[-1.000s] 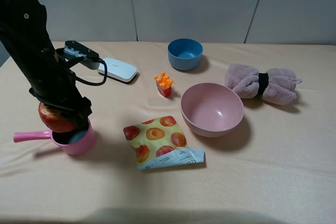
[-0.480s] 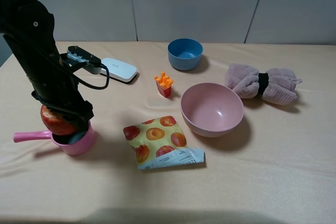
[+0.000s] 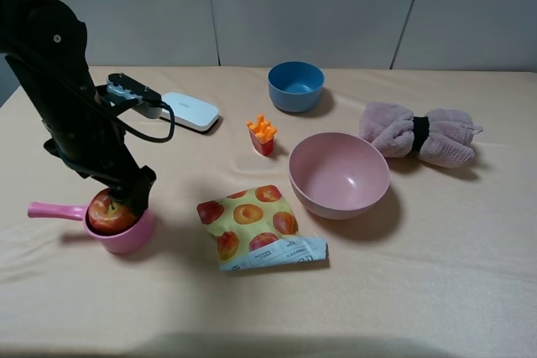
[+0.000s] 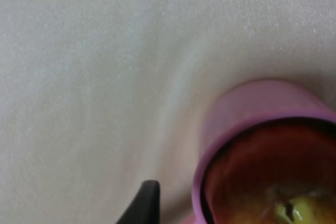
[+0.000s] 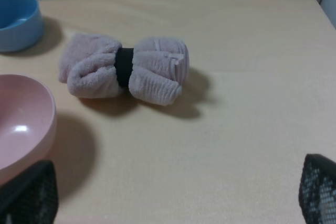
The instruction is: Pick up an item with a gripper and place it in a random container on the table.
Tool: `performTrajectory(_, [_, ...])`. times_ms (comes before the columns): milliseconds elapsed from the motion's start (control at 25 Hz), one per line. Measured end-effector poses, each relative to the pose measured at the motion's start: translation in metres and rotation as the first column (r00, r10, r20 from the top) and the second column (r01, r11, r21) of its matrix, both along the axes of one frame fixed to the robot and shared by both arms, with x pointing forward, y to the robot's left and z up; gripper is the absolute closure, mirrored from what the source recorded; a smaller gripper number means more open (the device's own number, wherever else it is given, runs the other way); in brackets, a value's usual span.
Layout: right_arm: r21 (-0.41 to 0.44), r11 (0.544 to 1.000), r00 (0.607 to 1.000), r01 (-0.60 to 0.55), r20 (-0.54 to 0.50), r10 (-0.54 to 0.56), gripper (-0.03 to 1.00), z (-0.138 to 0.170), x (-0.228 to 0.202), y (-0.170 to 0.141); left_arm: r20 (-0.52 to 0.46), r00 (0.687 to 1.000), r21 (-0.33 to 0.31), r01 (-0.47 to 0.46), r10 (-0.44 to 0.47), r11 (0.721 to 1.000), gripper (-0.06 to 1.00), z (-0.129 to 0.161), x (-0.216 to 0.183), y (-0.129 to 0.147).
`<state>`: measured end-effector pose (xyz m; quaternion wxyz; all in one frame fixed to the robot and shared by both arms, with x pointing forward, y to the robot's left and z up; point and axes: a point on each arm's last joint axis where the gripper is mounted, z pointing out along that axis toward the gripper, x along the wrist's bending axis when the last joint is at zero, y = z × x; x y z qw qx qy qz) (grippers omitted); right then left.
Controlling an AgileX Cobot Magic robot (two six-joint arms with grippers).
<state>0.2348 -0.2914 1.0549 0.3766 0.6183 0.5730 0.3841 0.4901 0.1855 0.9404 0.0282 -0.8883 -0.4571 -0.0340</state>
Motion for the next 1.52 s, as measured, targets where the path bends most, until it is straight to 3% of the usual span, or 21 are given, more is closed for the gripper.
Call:
performTrajectory(360, [0.0, 1.0, 1.0, 0.0, 0.0, 0.0, 0.27, 0.0, 0.0, 0.0, -0.002, 1.0, 0.0, -0.007, 0.007, 1.0, -0.05, 0.007, 0.004, -0.002])
performTrajectory(840, [0.0, 1.0, 1.0, 0.0, 0.0, 0.0, 0.27, 0.0, 0.0, 0.0, -0.085, 0.995, 0.018, -0.059, 0.06, 0.998, -0.05, 0.05, 0.005, -0.005])
performTrajectory(1120, [0.0, 1.0, 1.0, 0.0, 0.0, 0.0, 0.27, 0.0, 0.0, 0.0, -0.008, 0.991, -0.054, -0.134, 0.134, 0.989, -0.05, 0.103, -0.024, 0.007])
performTrajectory(1520, [0.0, 1.0, 1.0, 0.0, 0.0, 0.0, 0.27, 0.0, 0.0, 0.0, 0.246, 0.957, -0.224, -0.098, 0.154, 0.97, -0.05, 0.177, -0.081, 0.035])
